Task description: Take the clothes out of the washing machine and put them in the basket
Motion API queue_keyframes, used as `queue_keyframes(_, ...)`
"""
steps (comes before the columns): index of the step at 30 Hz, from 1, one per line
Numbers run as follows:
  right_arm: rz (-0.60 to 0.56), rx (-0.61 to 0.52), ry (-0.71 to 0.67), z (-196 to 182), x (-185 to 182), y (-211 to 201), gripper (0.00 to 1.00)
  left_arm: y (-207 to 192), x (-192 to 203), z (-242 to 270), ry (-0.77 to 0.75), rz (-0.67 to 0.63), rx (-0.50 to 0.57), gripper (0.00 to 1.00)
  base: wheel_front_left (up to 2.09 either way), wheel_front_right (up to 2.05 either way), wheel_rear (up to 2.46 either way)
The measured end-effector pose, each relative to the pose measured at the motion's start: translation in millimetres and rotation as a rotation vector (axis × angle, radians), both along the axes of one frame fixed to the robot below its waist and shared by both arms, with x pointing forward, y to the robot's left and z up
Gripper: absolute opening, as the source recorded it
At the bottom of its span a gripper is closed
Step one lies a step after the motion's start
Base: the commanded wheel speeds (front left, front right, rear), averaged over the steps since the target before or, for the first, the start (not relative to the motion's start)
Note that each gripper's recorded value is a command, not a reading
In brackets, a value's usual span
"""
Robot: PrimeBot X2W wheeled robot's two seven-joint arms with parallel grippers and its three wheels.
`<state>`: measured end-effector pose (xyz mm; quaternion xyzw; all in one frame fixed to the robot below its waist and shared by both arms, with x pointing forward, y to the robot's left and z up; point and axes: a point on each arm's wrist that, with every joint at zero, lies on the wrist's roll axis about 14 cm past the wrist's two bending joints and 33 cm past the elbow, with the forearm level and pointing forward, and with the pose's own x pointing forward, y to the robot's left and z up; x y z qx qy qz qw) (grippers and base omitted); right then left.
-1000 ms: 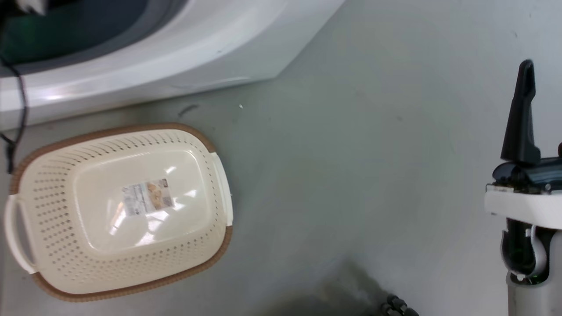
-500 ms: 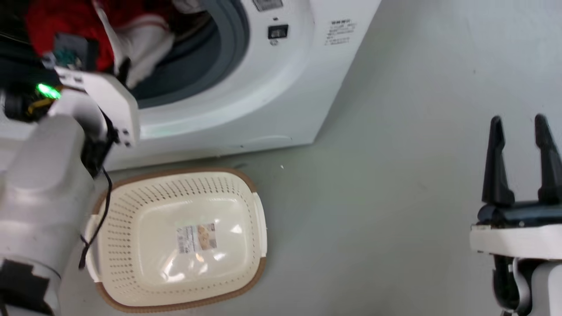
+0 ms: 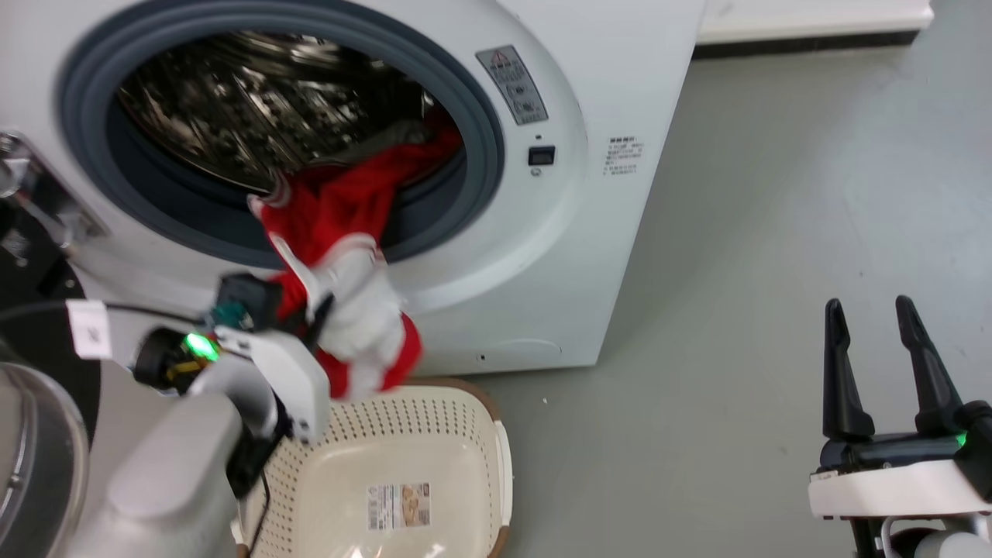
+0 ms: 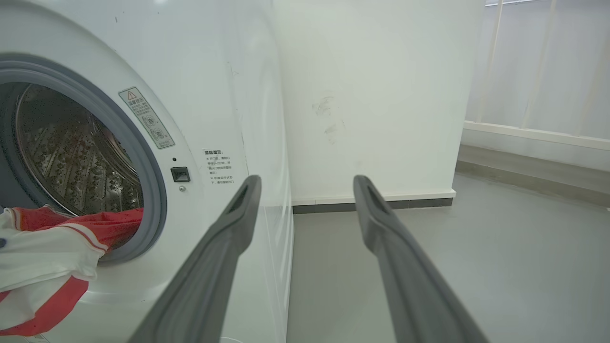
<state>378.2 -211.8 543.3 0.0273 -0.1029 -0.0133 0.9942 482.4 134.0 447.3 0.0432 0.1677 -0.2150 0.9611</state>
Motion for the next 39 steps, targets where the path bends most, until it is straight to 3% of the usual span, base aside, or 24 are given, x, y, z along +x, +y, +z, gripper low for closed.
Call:
queue_keyframes(14, 0.022, 0.006, -0.038, 13, -25, 8, 1.00, -32, -104, -41, 0.151, -0.098, -0.029, 0.00, 0.00, 0.00, 0.00)
queue_keyframes(28, -0.027, -0.011, 0.004, -1, 4, -9, 1.00, -38, -97, -118, 0.367, -0.037, -0.046, 0.00, 0.00, 0.00, 0.00)
queue_keyframes(39, -0.077, -0.015, 0.079, -32, 36, -29, 1.00, -34, -84, -202, 0.564, 0.022, 0.017, 0.00, 0.00, 0.00, 0.00)
